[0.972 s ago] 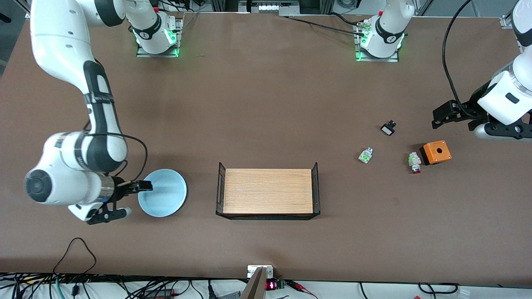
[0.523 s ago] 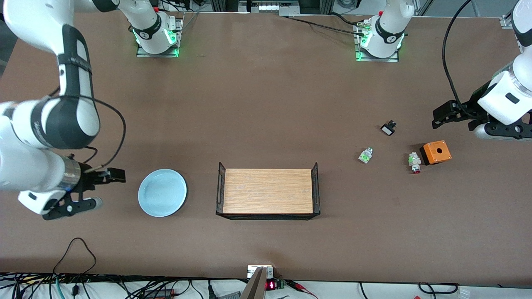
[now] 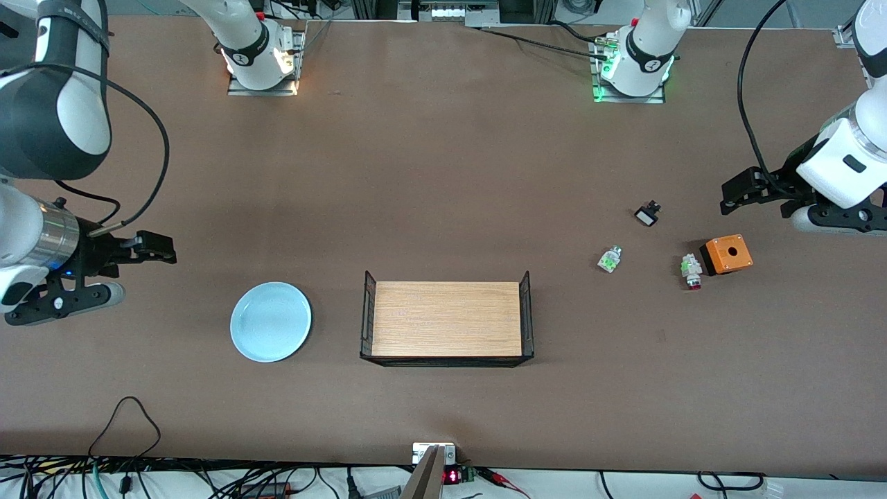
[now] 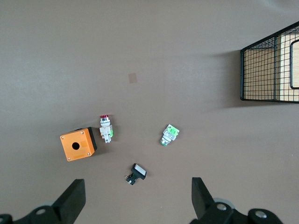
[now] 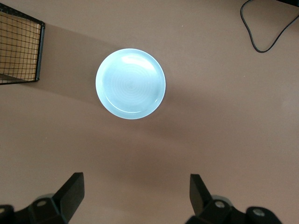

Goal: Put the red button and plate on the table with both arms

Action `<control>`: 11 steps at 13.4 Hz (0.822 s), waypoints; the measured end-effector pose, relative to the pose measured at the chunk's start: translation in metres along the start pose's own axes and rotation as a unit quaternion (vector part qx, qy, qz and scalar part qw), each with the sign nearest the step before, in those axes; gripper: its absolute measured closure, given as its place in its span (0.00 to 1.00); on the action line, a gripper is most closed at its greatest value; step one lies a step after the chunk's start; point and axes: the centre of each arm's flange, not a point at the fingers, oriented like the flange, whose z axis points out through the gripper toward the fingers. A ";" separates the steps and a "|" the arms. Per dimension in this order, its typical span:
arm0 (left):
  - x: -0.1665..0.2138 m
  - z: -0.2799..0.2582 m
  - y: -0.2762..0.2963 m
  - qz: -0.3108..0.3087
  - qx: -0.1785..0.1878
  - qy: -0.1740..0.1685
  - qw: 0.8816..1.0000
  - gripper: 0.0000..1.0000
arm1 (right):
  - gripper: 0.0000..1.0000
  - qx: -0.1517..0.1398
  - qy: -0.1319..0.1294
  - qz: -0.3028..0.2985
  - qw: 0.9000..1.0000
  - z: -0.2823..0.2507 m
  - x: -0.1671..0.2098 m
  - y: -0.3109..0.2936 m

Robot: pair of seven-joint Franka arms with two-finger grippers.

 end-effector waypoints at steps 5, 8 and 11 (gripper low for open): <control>0.000 0.000 0.000 0.000 0.000 0.000 1.000 0.00 | 0.00 0.002 0.008 0.015 1.000 -0.029 -0.036 -0.015; 0.000 0.000 0.000 0.000 0.000 0.000 1.000 0.00 | 0.00 -0.006 0.019 0.022 1.000 -0.013 -0.066 -0.005; 0.000 0.000 0.000 0.000 0.000 0.000 1.000 0.00 | 0.00 -0.005 0.023 0.029 0.999 -0.013 -0.097 0.001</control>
